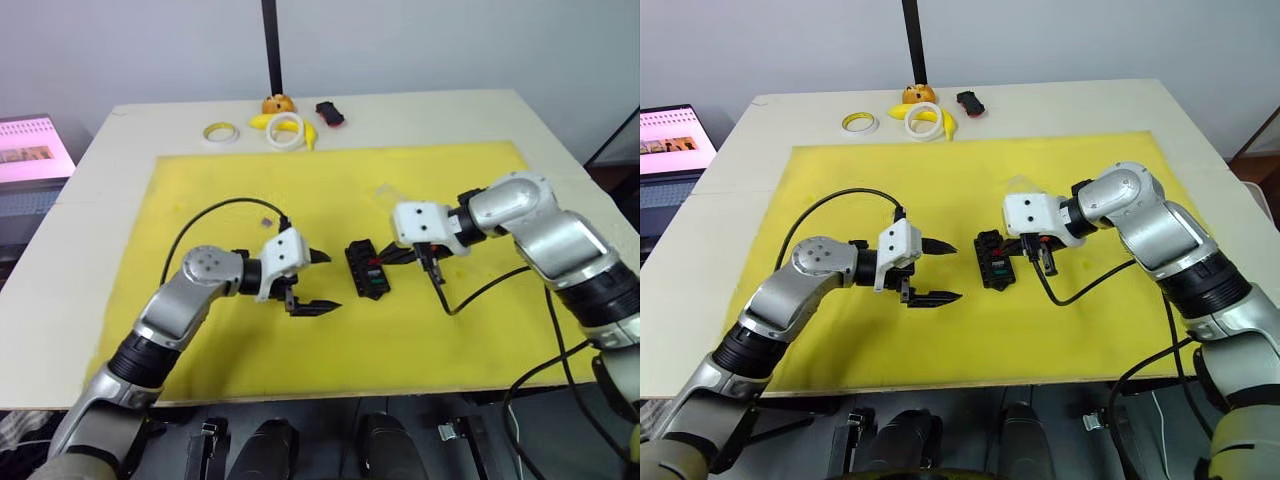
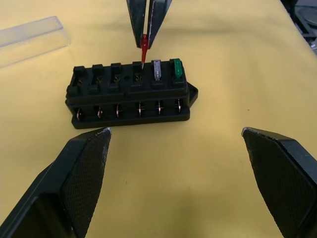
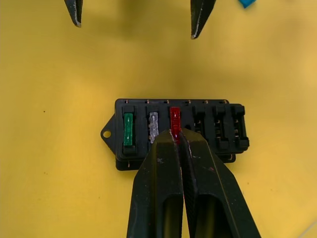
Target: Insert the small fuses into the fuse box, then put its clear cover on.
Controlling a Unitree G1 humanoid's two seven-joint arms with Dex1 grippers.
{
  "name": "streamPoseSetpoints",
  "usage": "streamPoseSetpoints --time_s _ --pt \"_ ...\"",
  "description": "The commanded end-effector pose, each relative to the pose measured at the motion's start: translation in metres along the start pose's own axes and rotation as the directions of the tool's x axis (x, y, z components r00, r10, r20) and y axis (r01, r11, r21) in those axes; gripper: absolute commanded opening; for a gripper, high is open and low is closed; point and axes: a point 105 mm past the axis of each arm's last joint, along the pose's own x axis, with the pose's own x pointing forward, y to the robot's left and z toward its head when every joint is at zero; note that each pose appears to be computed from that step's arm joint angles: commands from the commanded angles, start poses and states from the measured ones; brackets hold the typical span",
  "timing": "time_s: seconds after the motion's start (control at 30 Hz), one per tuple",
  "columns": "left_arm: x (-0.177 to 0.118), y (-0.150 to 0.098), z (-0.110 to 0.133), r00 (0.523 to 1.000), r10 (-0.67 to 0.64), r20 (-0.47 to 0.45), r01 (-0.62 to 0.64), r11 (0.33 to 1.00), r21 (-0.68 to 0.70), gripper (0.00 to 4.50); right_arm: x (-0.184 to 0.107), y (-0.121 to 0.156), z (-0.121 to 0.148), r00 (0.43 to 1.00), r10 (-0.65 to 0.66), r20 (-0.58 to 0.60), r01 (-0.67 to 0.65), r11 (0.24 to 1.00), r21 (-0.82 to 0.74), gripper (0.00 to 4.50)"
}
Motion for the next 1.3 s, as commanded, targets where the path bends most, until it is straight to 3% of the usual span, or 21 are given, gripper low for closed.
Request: streamPoseSetpoints --time_s 0.03,1.3 --pt "0.002 0.004 0.012 1.000 0.004 0.015 -0.005 0.998 0.057 4.45 -0.010 -0.012 0.012 0.999 -0.050 0.011 0.050 0.997 -0.061 0.00" --pt "0.021 0.007 0.010 1.000 -0.005 -0.014 0.007 0.996 0.094 4.45 -0.004 -0.008 0.010 1.000 -0.026 0.004 0.026 1.000 -0.018 0.00"
